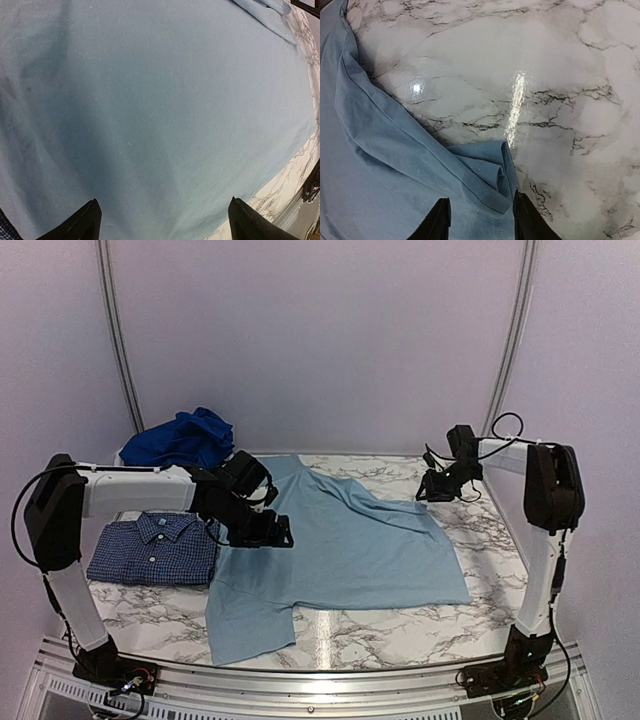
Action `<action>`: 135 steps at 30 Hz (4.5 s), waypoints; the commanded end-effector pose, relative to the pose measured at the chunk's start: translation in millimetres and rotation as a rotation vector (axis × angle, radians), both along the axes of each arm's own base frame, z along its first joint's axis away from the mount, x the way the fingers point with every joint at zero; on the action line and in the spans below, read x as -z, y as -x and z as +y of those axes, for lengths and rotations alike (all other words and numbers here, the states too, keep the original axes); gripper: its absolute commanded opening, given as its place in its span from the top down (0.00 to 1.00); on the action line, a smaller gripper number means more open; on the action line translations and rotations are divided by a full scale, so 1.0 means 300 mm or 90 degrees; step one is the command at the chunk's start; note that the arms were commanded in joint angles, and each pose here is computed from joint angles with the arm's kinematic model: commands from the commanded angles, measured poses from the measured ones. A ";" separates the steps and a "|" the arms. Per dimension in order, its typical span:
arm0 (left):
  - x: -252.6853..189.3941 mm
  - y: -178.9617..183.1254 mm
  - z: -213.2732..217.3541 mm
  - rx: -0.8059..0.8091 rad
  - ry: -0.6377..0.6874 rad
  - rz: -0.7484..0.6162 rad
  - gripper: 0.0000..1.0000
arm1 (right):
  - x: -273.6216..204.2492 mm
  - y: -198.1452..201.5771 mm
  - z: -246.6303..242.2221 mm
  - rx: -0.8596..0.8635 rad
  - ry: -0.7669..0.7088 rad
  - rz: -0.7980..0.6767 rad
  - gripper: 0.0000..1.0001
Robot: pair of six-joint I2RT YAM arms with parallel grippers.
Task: Fold and stack the mixed laundry pile
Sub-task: Adjust the flattened T-shirt at the center of the board, then pick up the flattened T-shirt from the center of the board.
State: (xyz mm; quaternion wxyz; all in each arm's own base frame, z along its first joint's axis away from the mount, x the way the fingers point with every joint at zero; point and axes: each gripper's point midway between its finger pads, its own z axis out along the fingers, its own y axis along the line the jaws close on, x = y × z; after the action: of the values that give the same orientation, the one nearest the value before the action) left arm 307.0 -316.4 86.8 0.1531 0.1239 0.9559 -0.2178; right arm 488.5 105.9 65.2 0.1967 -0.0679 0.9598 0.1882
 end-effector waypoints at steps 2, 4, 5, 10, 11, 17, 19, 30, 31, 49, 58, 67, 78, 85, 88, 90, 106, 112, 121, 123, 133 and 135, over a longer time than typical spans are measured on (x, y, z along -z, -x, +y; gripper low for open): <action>-0.014 -0.025 0.012 0.003 -0.001 -0.006 0.09 | 0.022 -0.015 0.002 0.001 -0.008 0.014 0.65; -0.013 -0.026 0.022 -0.001 -0.002 -0.005 0.09 | 0.036 -0.012 -0.002 0.005 -0.003 0.021 0.63; -0.014 -0.028 0.025 -0.003 -0.001 -0.005 0.09 | 0.039 -0.010 -0.003 0.005 -0.003 0.024 0.63; -0.006 -0.028 0.025 -0.001 0.000 0.001 0.09 | 0.051 -0.002 -0.006 0.004 0.001 0.033 0.66; -0.004 -0.028 0.024 -0.001 0.000 0.002 0.09 | 0.051 -0.002 -0.006 0.004 0.002 0.033 0.69; 0.007 -0.026 0.021 0.000 -0.001 0.008 0.09 | 0.001 -0.038 -0.016 0.012 0.006 0.004 1.00; 0.013 -0.026 0.022 0.001 -0.003 0.010 0.09 | -0.036 -0.067 -0.029 0.021 0.013 -0.015 1.00; 0.061 -0.042 0.051 -0.020 -0.015 0.032 0.10 | -0.139 -0.338 -0.324 0.175 0.057 -0.100 1.00; 0.063 -0.043 0.058 -0.026 -0.016 0.034 0.10 | -0.114 -0.351 -0.347 0.186 0.062 -0.095 1.00; 0.002 -0.087 0.089 -0.056 -0.021 -0.020 0.07 | -0.232 -0.249 -0.321 0.189 0.060 -0.104 0.43; 0.052 -0.203 0.041 -0.066 -0.041 -0.039 0.07 | -0.050 0.073 -0.041 0.094 -0.041 0.002 0.42; 0.163 -0.280 0.022 -0.087 -0.071 -0.030 0.08 | 0.116 -0.017 -0.076 0.100 -0.015 0.033 0.43; 0.188 -0.541 0.036 -0.137 -0.028 -0.041 0.09 | 0.067 -0.354 -0.206 0.142 -0.027 -0.032 0.44; -0.157 -0.559 0.029 -0.143 0.041 -0.129 0.01 | -0.260 -0.259 -0.154 0.131 -0.068 -0.086 0.43; -0.207 -0.442 0.086 -0.161 0.050 -0.113 0.01 | -0.296 -0.067 -0.139 0.156 -0.095 -0.065 0.43; -0.206 -0.348 0.137 -0.185 0.050 -0.089 0.01 | -0.317 0.076 -0.143 0.176 -0.095 -0.053 0.43; 0.014 0.153 0.267 -0.299 -0.014 0.068 0.01 | -0.035 0.750 -0.276 0.438 -0.016 0.173 0.63; 0.028 0.161 0.304 -0.335 -0.029 0.067 0.03 | 0.039 0.804 -0.302 0.498 -0.026 0.203 0.63; 0.050 0.157 0.320 -0.350 -0.052 0.072 0.04 | 0.139 0.810 -0.330 0.521 -0.002 0.218 0.64; 0.055 0.163 0.332 -0.357 -0.055 0.072 0.04 | 0.139 0.804 -0.340 0.530 0.002 0.212 0.63; 0.045 0.164 0.331 -0.352 -0.050 0.068 0.05 | 0.060 0.746 -0.337 0.542 -0.042 0.161 0.61; 0.043 0.159 0.329 -0.351 -0.051 0.066 0.05 | 0.051 0.747 -0.344 0.553 -0.043 0.153 0.51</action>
State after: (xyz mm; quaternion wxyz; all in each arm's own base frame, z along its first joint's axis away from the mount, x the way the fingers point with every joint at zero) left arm 259.5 -223.1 69.6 0.1484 -0.1465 0.9672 -0.1453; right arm 248.2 9.3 30.4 0.1020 0.3533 0.9225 0.1176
